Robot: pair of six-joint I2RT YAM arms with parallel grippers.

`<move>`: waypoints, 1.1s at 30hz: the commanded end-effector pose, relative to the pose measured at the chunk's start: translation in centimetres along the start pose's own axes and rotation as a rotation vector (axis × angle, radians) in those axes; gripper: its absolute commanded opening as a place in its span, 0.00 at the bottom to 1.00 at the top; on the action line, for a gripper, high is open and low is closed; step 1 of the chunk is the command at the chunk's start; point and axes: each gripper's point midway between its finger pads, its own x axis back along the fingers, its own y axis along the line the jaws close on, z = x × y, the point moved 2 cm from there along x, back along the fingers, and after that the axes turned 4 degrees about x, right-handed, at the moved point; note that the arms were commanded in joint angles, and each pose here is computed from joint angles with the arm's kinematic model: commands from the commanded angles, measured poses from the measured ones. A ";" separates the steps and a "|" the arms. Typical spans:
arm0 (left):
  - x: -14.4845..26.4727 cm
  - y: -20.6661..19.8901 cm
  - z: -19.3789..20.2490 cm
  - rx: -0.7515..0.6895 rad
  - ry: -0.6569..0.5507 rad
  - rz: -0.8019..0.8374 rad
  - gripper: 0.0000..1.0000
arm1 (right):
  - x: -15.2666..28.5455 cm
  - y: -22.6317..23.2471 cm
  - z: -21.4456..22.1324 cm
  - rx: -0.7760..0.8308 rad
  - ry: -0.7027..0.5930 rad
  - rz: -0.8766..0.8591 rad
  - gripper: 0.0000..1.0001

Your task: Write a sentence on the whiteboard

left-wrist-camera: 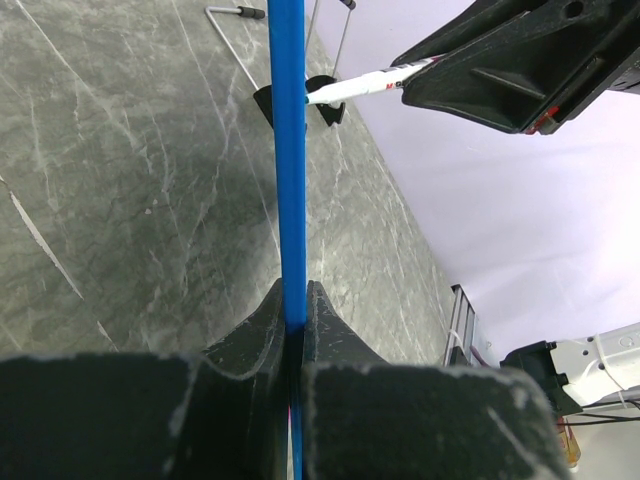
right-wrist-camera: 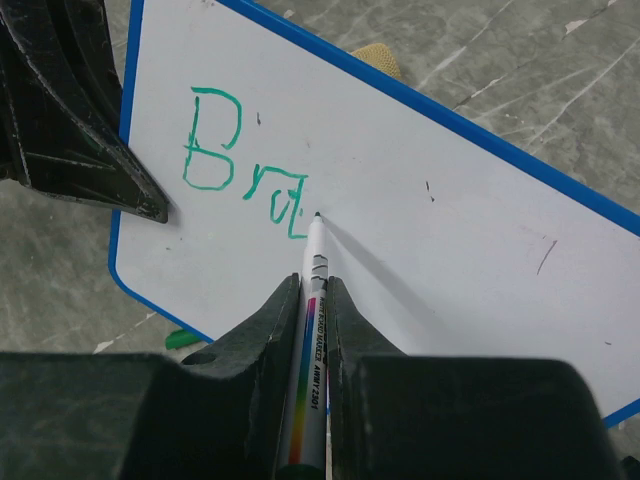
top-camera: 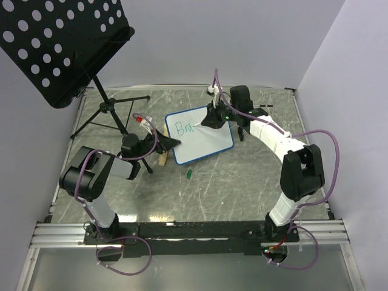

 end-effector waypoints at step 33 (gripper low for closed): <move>-0.4 -4.2 -2.9 -0.131 -0.098 0.180 0.01 | 0.5 -1.1 -0.6 0.039 0.005 0.043 0.00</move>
